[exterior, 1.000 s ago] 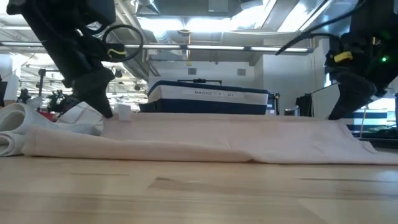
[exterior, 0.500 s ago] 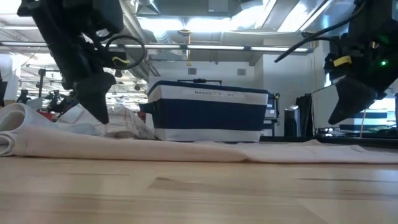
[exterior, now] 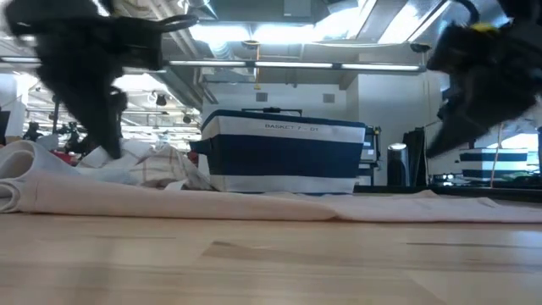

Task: Fold towel
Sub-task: Fold the pink towel on the table

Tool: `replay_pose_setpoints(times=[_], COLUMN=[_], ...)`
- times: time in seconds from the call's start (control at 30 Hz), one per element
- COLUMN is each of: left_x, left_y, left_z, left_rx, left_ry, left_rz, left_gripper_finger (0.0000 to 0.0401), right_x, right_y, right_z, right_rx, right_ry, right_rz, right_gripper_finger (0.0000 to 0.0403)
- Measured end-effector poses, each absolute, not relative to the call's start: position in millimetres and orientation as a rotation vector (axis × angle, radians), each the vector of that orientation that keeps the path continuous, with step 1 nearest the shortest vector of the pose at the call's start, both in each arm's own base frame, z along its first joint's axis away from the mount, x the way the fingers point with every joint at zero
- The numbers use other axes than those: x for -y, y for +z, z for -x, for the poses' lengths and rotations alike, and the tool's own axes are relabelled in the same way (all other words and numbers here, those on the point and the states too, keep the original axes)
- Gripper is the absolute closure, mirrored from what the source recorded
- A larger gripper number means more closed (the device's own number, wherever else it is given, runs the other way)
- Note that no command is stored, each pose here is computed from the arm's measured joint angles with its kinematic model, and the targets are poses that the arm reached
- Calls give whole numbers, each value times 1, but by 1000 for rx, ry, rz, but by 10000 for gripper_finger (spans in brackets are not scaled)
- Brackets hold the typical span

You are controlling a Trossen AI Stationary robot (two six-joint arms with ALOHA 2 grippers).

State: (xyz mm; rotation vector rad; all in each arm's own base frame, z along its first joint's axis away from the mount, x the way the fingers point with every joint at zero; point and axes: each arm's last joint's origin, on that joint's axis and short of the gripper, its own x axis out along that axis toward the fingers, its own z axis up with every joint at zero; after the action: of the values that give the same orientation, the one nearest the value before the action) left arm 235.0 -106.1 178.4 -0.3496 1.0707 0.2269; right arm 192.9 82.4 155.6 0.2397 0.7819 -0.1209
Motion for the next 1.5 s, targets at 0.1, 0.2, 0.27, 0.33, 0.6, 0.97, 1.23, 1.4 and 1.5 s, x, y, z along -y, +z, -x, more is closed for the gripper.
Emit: replay_pose_setpoints(times=[0.1,0.2,0.27,0.33,0.6,0.97,1.23,1.4,1.5], left_x=[121,129,131,133,150,163,134,113,105], left_y=[170,158,150,144,137,169,193,183,177], left_z=[-235,-234,-232,-230,-229,-243,-259,-265,-263], left_rx=[-1090,-1134,-1180,-1230,-1250,-1155,-1029,-1051,-1081], left_ry=[171,169,200,215,183,-8,13,38,31], left_rz=[335,302,305,336,440,453,259,183,129], left_gripper_finger=[262,262,262,262,262,262,260,227,199], right_x=[-92,-100,-105,-110,-129,-161,-170,-166,-164], right_y=[140,124,115,112,112,129,158,159,157], right_z=[-192,-190,-188,-188,-176,-177,-193,-192,-191], right_rx=[-860,-948,-990,-1008,-1017,-1007,-913,-898,-917], right_ry=[-100,-71,-62,-46,10,167,95,14,-11], right_rz=[-187,-138,-110,-95,-153,-263,-89,-57,-46], right_gripper_finger=[199,199,199,199,199,199,193,161,141])
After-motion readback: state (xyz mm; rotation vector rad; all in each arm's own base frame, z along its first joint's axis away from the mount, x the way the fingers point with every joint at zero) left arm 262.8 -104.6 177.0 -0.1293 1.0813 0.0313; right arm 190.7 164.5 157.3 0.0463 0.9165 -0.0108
